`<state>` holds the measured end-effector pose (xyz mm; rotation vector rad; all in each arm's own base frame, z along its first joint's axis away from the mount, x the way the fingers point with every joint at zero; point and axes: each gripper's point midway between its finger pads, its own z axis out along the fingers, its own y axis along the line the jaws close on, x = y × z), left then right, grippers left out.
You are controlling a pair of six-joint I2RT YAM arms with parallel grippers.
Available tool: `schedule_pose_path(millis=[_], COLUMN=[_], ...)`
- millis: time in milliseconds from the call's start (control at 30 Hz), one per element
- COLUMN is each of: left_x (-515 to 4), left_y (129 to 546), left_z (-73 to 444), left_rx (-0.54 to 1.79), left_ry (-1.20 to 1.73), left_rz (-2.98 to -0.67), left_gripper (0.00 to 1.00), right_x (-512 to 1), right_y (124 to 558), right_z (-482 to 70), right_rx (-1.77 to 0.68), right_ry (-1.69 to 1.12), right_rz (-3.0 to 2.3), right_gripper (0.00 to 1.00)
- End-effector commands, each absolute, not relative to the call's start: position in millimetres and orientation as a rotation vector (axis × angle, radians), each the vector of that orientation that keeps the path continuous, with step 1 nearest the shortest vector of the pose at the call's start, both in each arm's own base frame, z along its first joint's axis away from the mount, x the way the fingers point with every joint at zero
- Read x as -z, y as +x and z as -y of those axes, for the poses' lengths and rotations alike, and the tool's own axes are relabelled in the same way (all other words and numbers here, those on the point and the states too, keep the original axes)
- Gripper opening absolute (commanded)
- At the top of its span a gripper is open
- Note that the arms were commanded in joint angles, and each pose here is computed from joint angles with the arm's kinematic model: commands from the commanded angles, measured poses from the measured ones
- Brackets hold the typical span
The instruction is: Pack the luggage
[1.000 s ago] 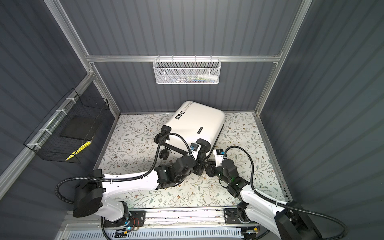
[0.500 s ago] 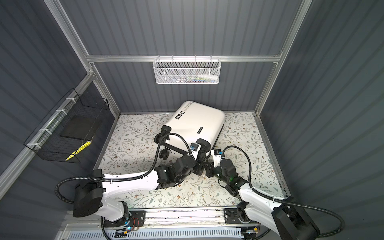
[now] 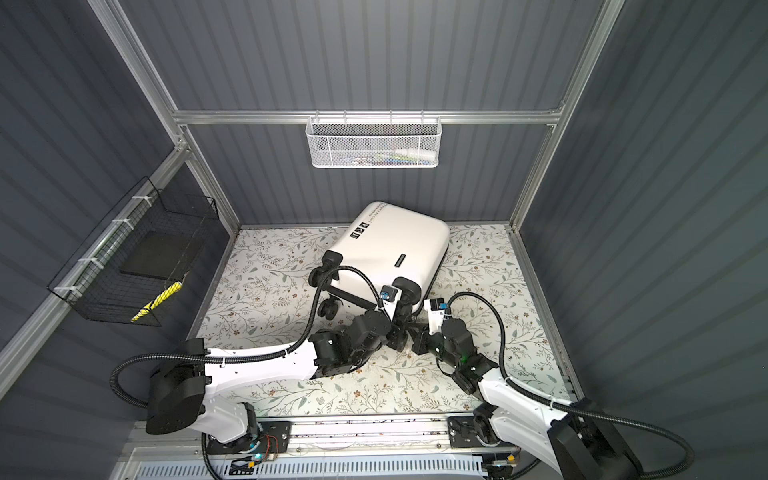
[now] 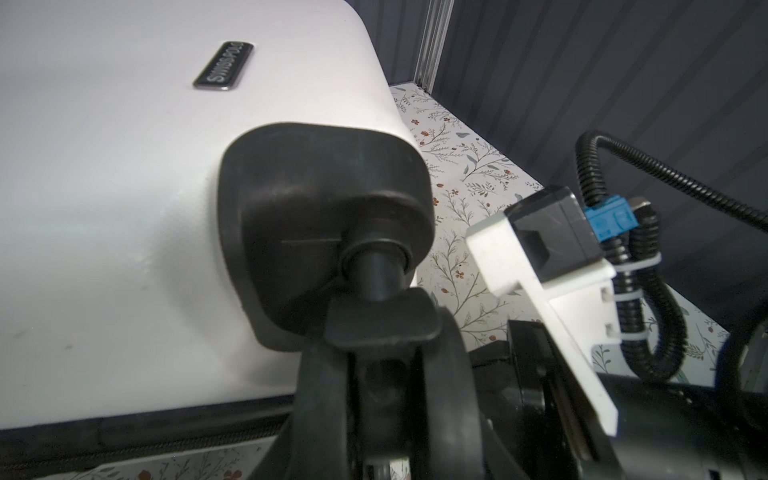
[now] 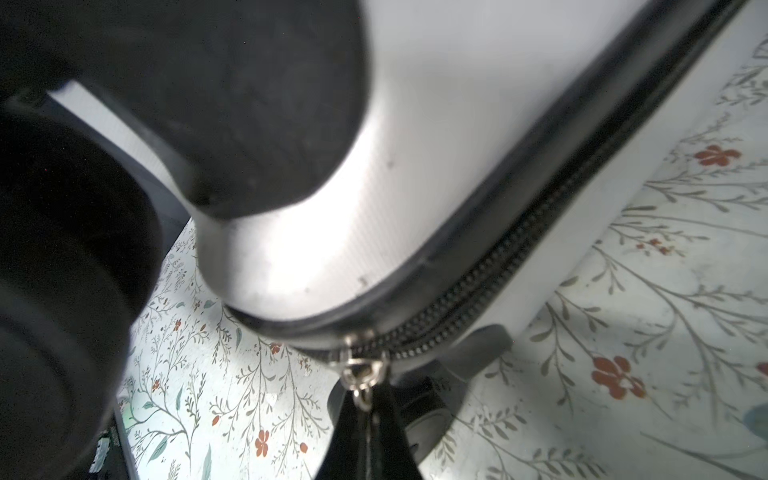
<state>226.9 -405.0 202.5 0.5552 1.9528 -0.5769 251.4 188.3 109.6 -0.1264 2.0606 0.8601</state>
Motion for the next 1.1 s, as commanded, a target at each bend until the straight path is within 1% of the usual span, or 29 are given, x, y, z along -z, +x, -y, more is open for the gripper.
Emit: schedule_pose_path(millis=[0, 300, 433, 667, 800, 867, 1067], left_x=[-263, -262, -259, -250, -246, -246, -243], left_y=[229, 227, 223, 208, 200, 197, 188], left_z=[406, 404, 403, 390, 374, 365, 337], left_rx=[0.698, 0.704, 0.715, 0.771, 0.794, 0.804, 0.791], left_ry=[0.453, 0.460, 0.480, 0.510, 0.499, 0.487, 0.483], left_rz=[-1.815, -1.815, -1.822, -1.855, -1.867, -1.869, -1.885], left_gripper=[0.00, 0.00, 0.00, 0.00, 0.00, 0.00, 0.00], right_x=[-111, -101, -103, -113, -115, -108, -114], right_y=[267, 277, 289, 315, 330, 337, 356], right_z=[-158, -129, -116, -99, -83, -73, -30], right_rx=[-0.724, -0.632, -0.638, -0.644, -0.641, -0.635, -0.599], right_ry=[0.050, 0.244, 0.337, 0.414, 0.488, 0.542, 0.699], right_rz=[-2.025, -2.041, -2.027, -1.998, -1.973, -1.977, -1.905], right_gripper=[0.00, 0.00, 0.00, 0.00, 0.00, 0.00, 0.00])
